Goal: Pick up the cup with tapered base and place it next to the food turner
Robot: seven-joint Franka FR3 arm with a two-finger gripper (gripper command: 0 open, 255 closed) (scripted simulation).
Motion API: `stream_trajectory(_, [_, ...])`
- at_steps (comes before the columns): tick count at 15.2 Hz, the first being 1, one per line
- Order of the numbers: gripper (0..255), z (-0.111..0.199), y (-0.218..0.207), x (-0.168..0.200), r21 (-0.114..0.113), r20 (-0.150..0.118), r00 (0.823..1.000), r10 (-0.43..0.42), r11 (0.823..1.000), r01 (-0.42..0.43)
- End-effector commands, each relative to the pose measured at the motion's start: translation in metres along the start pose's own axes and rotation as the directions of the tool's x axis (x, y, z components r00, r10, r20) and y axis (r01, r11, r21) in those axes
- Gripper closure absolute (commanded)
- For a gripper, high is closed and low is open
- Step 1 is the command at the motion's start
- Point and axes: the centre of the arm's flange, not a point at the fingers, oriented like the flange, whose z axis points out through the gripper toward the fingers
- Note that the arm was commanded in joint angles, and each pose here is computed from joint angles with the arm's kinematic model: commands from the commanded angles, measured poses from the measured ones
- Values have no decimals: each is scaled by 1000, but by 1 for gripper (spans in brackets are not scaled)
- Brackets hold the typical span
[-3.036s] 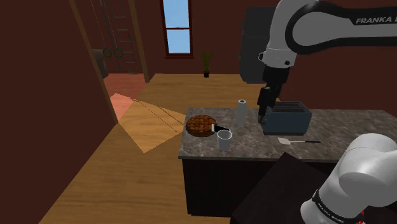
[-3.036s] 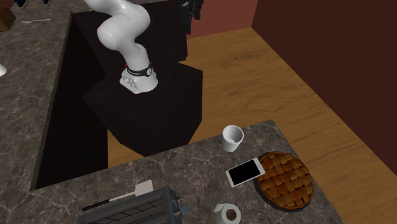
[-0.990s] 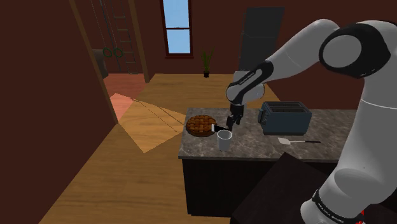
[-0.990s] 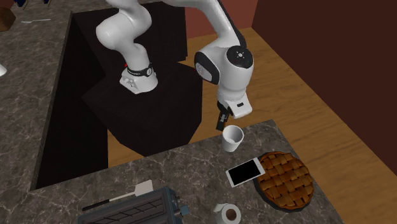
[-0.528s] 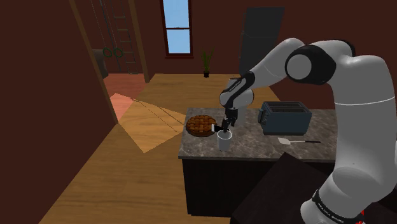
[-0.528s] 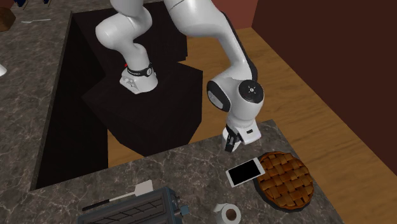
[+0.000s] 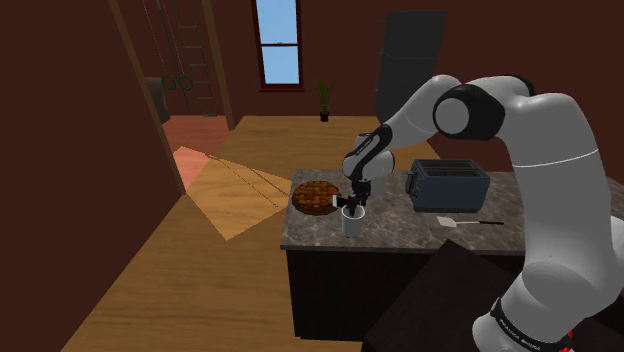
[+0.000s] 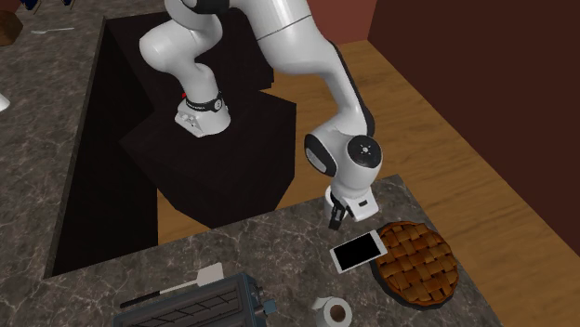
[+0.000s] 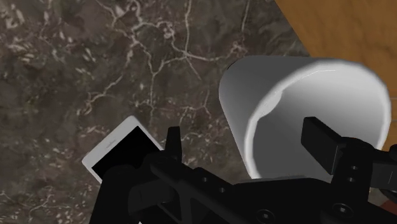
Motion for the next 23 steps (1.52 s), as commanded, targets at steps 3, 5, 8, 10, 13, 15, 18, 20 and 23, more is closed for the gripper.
stream_trajectory(3, [0,6,0,-1,0,0,1000,0,1000,0])
stream_trajectory(5, [0,6,0,-1,0,0,1000,0,1000,0])
stream_trajectory(8, [0,6,0,-1,0,0,1000,0,1000,0])
stream_trajectory(10, [255,6,0,-1,0,0,1000,0,1000,0])
stream_trajectory(13, [255,6,0,-1,0,0,1000,0,1000,0])
stream_trajectory(15, [255,6,0,-1,0,0,1000,0,1000,0])
stream_trajectory(18, [255,6,0,-1,0,0,1000,0,1000,0])
stream_trajectory(20, [255,-5,-1,-1,0,0,1000,0,1000,0])
stream_trajectory(23, [255,-20,-3,-1,0,0,1000,0,1000,0])
